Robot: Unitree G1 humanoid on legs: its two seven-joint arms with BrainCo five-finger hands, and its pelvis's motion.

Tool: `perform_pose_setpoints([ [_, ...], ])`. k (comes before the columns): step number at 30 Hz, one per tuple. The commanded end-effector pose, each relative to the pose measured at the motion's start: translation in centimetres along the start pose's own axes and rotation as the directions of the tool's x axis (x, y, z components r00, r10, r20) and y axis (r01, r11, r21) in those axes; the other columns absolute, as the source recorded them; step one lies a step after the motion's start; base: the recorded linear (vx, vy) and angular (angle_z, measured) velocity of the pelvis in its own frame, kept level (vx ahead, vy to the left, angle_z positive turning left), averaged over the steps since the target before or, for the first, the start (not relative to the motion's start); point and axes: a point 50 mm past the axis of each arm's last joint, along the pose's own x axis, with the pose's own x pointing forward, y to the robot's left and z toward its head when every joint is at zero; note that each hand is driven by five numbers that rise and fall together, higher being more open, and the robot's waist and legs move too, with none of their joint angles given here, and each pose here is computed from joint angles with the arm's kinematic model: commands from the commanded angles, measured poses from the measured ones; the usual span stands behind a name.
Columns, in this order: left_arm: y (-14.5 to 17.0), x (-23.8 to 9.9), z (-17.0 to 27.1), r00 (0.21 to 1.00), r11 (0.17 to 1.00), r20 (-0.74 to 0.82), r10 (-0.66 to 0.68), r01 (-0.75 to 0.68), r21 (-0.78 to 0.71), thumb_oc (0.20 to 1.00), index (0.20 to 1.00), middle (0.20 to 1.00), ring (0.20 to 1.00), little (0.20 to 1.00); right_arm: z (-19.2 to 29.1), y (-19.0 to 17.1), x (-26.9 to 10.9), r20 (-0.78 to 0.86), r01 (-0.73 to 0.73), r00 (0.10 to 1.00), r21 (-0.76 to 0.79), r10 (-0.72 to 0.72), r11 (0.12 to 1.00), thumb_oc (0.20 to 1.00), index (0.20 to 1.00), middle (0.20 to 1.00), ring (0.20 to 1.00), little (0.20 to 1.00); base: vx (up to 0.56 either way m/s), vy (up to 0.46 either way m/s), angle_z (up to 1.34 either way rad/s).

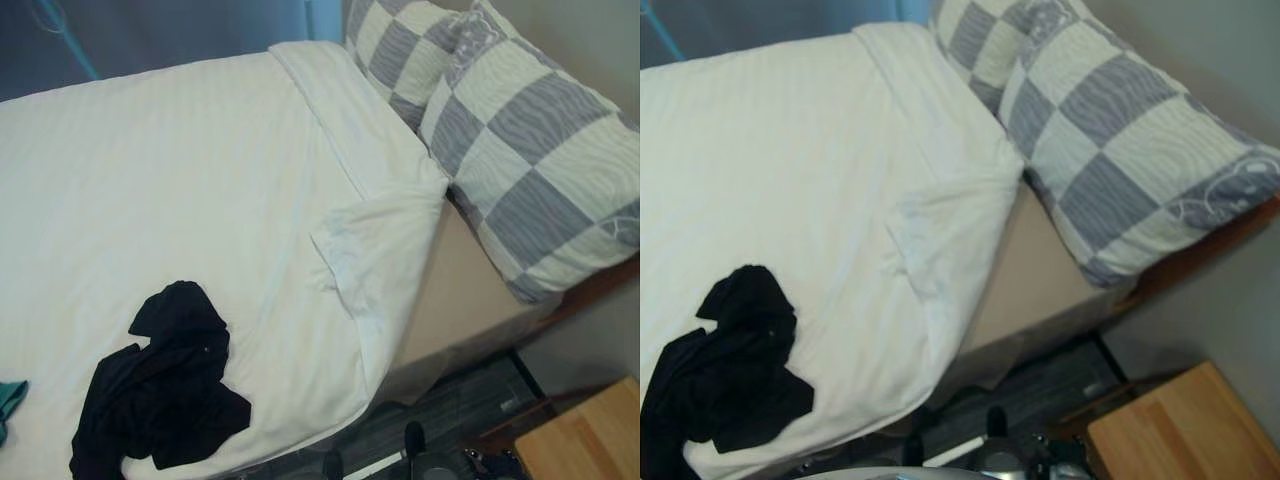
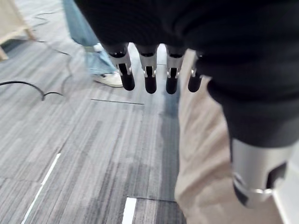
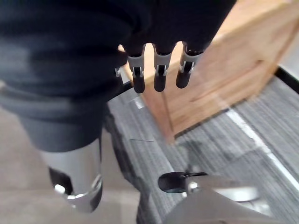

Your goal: Tidy up the quilt and then pick up the clothes from the bed and put them into the laundry hamper.

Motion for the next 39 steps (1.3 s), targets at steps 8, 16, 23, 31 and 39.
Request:
perform_pose_setpoints([
  [8,3.9,1.5,-0.7,0.988,0.98,-0.031,0.153,-0.148,0.135,1.0,1.0,1.0,1.0,1.0,0.2,-6.8,0.9,-0.239,0.336,0.938,0.807,-0.252,0.485,1.0,1.0,1.0,1.0,1.0,0.08,-0.094,-0.01],
  [16,5.3,2.1,2.2,0.991,0.977,0.109,0.083,-0.102,0.187,1.0,1.0,1.0,1.0,1.0,19.8,-21.2,-7.5,0.332,0.101,0.493,0.896,-0.804,0.432,1.0,1.0,1.0,1.0,1.0,-0.09,-0.07,-0.1],
  [23,3.9,1.6,4.0,0.986,0.977,0.157,0.059,-0.09,0.194,1.0,1.0,1.0,1.0,1.0,32.0,-19.2,-22.7,0.827,-0.051,-0.06,0.557,-0.56,0.829,1.0,1.0,1.0,1.0,1.0,-0.12,0.011,-0.1],
  [31,4.0,1.4,5.6,0.974,0.95,0.221,0.057,-0.121,0.289,1.0,1.0,1.0,1.0,1.0,40.9,-16.2,-27.7,0.942,0.306,-0.126,0.335,-0.31,0.891,1.0,1.0,1.0,1.0,1.0,0.01,-0.072,0.24],
  [39,5.1,2.0,5.2,0.969,0.89,0.248,0.002,-0.115,0.441,1.0,1.0,1.0,1.0,1.0,44.9,-17.6,-27.2,0.937,0.554,-0.014,0.299,-0.35,0.777,1.0,1.0,1.0,1.0,1.0,-0.01,-0.014,0.37],
])
